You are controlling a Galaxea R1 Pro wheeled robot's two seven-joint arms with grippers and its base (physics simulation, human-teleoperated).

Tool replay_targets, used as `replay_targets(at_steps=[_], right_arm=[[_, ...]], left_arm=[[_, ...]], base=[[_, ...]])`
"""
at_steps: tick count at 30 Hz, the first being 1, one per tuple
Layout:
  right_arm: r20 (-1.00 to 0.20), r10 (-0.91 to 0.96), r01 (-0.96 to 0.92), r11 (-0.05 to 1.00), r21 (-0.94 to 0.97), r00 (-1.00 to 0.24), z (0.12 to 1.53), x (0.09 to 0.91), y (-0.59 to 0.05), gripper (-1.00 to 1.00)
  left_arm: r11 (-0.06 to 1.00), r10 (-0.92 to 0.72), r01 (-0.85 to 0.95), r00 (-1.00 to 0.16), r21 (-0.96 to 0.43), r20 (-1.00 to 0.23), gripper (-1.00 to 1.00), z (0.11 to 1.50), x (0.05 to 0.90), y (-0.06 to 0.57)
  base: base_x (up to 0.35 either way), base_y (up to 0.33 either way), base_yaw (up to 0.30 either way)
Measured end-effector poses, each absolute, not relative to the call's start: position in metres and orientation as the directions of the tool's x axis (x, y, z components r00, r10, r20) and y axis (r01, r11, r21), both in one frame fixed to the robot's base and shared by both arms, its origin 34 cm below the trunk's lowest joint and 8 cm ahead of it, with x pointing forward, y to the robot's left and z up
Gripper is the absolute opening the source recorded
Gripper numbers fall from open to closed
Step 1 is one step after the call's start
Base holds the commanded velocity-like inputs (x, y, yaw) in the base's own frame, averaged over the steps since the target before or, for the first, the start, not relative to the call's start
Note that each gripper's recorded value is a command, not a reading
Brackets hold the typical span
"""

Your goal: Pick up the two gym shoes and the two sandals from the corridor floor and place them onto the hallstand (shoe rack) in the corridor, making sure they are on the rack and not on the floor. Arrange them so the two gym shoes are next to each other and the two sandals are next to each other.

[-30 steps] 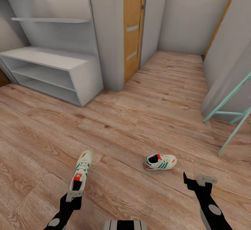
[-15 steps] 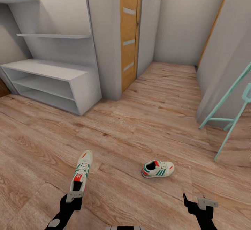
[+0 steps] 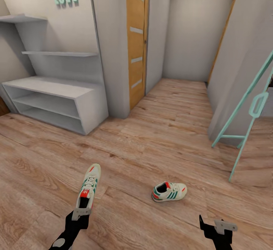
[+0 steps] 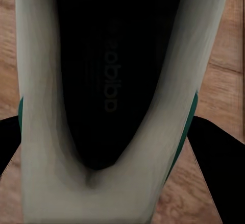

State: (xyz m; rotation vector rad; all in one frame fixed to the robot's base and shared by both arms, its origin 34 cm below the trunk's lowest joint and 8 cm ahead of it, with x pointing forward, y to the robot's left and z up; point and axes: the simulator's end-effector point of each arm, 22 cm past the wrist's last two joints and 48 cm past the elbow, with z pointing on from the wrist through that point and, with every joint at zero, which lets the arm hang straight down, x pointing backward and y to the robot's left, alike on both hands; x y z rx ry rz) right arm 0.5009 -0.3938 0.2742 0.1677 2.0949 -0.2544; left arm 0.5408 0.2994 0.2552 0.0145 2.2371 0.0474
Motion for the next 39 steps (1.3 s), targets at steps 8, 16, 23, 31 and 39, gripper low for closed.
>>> replay_targets(at_steps=[8,16,23,31,39], right_arm=[[-0.868,0.019,0.222,0.969,-0.105,-0.497,0.292,0.508,-0.391,1.0],[-0.869,0.02,0.222,0.969,-0.104,-0.495,0.3,0.51,-0.39,1.0],[-0.869,0.022,0.222,0.97,-0.101,-0.494,0.3,0.51,-0.389,1.0],[-0.86,0.032,0.226,0.969,-0.098,-0.51,0.294,0.503,-0.388,1.0],[-0.862,0.032,0.227,0.969,-0.097,-0.507,0.296,0.504,-0.388,1.0]], left_arm=[[0.999,0.027,-0.007,-0.605,0.039,-0.796,-1.0,0.275,0.548,0.299],[0.999,0.029,-0.004,-0.603,0.04,-0.797,-1.0,0.283,0.55,0.299],[0.999,0.026,-0.007,-0.601,0.038,-0.799,-1.0,0.284,0.551,0.299],[0.999,0.026,-0.006,-0.598,0.037,-0.801,-1.0,0.286,0.552,0.299],[0.999,0.027,-0.006,-0.593,0.038,-0.805,-1.0,0.288,0.553,0.299]], base=[[0.0,0.0,-0.024],[0.001,0.0,-0.13],[0.199,0.181,-0.091],[0.092,0.311,-0.248],[0.004,0.314,-0.256]])
